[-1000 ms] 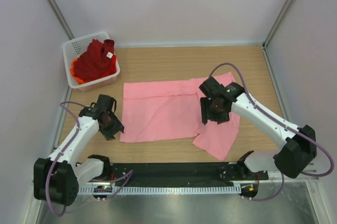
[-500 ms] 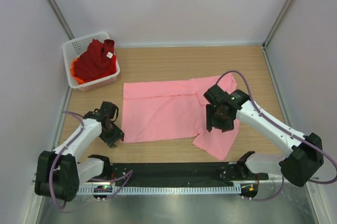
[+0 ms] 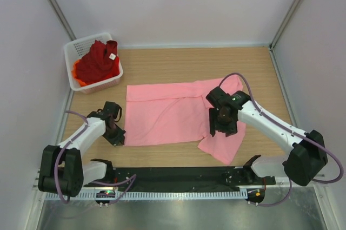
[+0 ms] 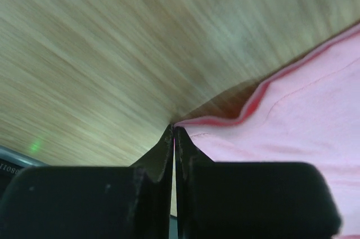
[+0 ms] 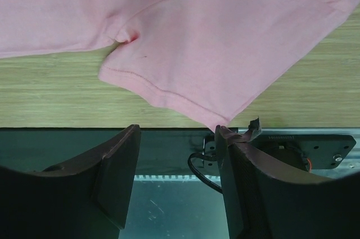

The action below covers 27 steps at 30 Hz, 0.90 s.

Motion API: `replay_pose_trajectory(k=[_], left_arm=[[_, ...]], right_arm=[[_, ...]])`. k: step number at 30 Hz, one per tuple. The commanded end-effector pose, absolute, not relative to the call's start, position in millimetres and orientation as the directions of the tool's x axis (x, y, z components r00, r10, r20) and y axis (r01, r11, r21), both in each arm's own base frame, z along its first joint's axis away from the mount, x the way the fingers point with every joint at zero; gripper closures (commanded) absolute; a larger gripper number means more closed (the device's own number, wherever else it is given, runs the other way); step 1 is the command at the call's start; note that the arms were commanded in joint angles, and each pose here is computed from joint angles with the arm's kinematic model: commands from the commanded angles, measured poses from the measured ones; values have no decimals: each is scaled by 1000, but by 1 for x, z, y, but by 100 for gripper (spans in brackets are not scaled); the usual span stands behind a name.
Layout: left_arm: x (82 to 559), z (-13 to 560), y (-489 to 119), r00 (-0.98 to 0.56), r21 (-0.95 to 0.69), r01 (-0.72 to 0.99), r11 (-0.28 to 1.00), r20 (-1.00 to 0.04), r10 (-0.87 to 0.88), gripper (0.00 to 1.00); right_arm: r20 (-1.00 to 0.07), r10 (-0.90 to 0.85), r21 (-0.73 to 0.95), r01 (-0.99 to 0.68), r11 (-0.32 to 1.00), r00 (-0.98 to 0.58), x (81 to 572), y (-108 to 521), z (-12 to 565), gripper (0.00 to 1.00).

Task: Fold and stack the t-shirts
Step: Fold the tshirt

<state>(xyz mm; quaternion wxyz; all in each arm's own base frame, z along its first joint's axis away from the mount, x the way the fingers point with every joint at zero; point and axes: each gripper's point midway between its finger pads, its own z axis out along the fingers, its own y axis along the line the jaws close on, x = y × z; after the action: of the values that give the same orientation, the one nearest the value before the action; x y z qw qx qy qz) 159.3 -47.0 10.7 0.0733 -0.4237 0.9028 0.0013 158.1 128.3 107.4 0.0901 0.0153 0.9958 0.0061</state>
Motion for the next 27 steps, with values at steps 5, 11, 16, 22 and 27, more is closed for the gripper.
replay_pose_trajectory(k=[5,11,16,22,27], left_arm=[[198,32,-10,-619,-35,-748,662,-321,-717,100],[206,47,-4,-617,-46,-735,676,-368,-696,100],[207,46,-15,-624,-93,-724,684,-336,-706,100],[204,38,-23,-630,-117,-721,683,-299,-716,100],[203,36,-23,-633,-117,-719,685,-298,-715,100]], right_arm=[[-32,-80,7,-80,997,-996,134,136,79,37],[-14,-21,-64,-20,998,-1000,115,122,57,39],[-90,211,-30,215,976,-973,108,116,42,49],[-123,380,-92,392,915,-917,90,92,31,57],[-171,495,-24,506,862,-852,91,89,27,66]])
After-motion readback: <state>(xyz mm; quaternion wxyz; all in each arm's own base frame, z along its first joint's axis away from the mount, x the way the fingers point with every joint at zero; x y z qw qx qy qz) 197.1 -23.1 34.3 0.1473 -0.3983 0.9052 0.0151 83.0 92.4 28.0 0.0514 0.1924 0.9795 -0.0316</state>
